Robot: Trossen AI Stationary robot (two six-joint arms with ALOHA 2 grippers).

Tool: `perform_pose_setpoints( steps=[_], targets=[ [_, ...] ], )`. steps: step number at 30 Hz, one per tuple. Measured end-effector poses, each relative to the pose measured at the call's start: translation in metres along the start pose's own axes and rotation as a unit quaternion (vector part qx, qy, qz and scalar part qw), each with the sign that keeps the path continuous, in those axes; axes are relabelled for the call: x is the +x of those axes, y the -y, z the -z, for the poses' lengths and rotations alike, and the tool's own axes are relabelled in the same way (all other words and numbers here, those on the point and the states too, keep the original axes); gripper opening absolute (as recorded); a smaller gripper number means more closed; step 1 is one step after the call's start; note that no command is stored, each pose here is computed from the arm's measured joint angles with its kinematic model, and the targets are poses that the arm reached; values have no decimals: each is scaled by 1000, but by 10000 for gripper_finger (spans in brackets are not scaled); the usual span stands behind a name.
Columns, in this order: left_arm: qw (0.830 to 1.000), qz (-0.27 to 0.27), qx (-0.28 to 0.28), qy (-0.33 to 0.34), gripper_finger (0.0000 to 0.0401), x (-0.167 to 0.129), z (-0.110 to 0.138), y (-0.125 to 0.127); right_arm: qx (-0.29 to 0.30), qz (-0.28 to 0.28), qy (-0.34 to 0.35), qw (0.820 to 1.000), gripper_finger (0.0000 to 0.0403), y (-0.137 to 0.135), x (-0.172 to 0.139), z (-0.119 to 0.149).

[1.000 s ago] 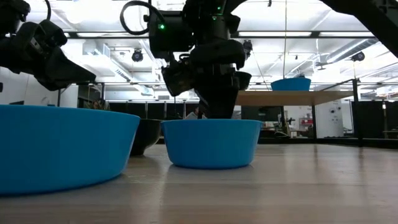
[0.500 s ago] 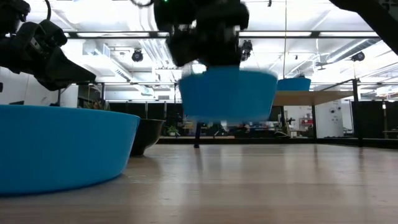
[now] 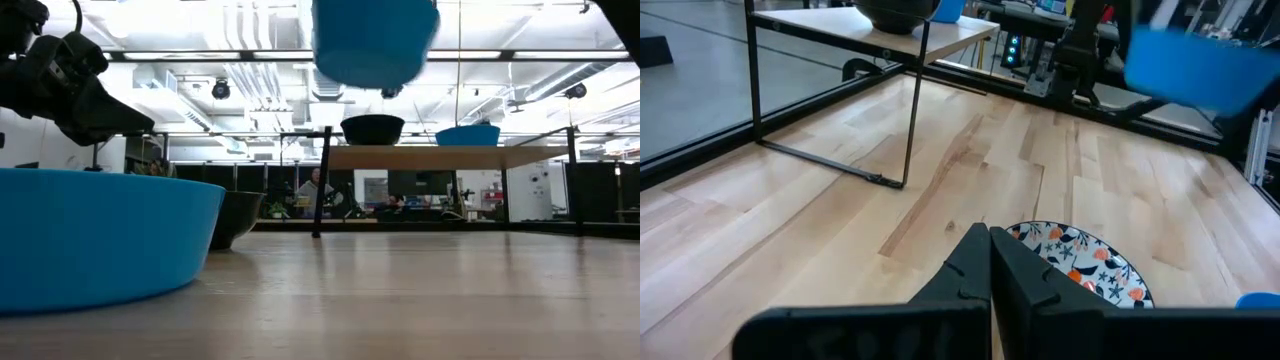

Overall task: Pick & Place Mini bowls
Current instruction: Stack the top blue bowl on the blue bowl on the shelf

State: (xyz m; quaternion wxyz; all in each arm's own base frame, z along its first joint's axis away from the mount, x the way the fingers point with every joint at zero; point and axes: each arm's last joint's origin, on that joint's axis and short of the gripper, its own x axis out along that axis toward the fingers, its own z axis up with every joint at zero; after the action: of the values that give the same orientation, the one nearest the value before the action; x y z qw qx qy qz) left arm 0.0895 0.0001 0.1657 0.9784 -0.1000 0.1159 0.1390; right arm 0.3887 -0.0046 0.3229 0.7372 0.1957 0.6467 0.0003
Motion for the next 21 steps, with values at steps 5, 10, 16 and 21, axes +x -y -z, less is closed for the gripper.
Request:
perform_pose_setpoints(
  steps=[5,10,16,21],
  targets=[
    [1000,0,0,0,0,0,0,0,65,-4,57,996,9,24,-45,12],
    [1000,0,0,0,0,0,0,0,139,46,100,984,9,52,-83,32],
    [1000,0,0,0,0,0,0,0,228,58,135,962,9,89,-118,55],
    [1000,0,0,0,0,0,0,0,308,58,172,934,8,121,-143,72]
  ],
)
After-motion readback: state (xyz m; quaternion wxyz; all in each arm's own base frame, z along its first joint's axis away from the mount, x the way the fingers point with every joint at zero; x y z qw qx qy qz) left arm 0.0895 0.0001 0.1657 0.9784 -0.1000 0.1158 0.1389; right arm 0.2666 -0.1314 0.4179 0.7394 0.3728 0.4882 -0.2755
